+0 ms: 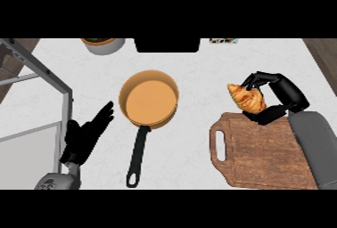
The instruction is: Pick the croissant from the cutting board and place it in the pot
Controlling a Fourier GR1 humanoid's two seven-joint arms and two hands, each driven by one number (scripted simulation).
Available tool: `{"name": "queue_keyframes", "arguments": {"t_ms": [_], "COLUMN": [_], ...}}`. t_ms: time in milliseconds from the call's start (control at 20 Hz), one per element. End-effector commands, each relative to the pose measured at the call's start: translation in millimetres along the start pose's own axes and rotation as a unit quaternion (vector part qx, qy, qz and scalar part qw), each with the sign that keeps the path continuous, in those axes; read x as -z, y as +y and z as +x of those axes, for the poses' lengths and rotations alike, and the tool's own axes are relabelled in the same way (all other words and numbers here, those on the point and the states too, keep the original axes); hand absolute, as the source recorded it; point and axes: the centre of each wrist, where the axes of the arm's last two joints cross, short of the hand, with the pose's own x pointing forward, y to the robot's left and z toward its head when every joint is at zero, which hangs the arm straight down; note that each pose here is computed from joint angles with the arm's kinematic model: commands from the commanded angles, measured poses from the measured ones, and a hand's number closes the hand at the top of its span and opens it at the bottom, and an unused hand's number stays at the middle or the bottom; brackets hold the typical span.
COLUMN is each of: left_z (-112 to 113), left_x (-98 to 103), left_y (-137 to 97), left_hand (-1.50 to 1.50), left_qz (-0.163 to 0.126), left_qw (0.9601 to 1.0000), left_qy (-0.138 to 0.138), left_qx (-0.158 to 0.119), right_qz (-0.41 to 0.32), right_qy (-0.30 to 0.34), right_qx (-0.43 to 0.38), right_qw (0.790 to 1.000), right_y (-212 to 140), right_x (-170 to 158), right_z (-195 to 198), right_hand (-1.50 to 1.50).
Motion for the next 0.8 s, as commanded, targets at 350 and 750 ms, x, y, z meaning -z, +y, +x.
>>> {"name": "queue_keyframes", "arguments": {"t_ms": [350,750], "left_z": [3.6,-12.6], "left_x": [-1.4,-6.3], "left_y": [-18.5,-0.6], "left_hand": [0.00,0.00], "left_qz": [0.000,-0.008], "left_qw": [1.0000,0.9999], "left_qy": [-0.008,0.006], "left_qx": [-0.001,0.002], "right_qz": [-0.017,0.043], "right_qy": [-0.018,-0.005], "right_qx": [-0.108,-0.159], "right_qw": [0.994,0.986], "right_y": [4.5,50.8], "right_x": [66.1,119.4], "right_z": [122.6,195.2], "right_hand": [1.50,1.50]}}
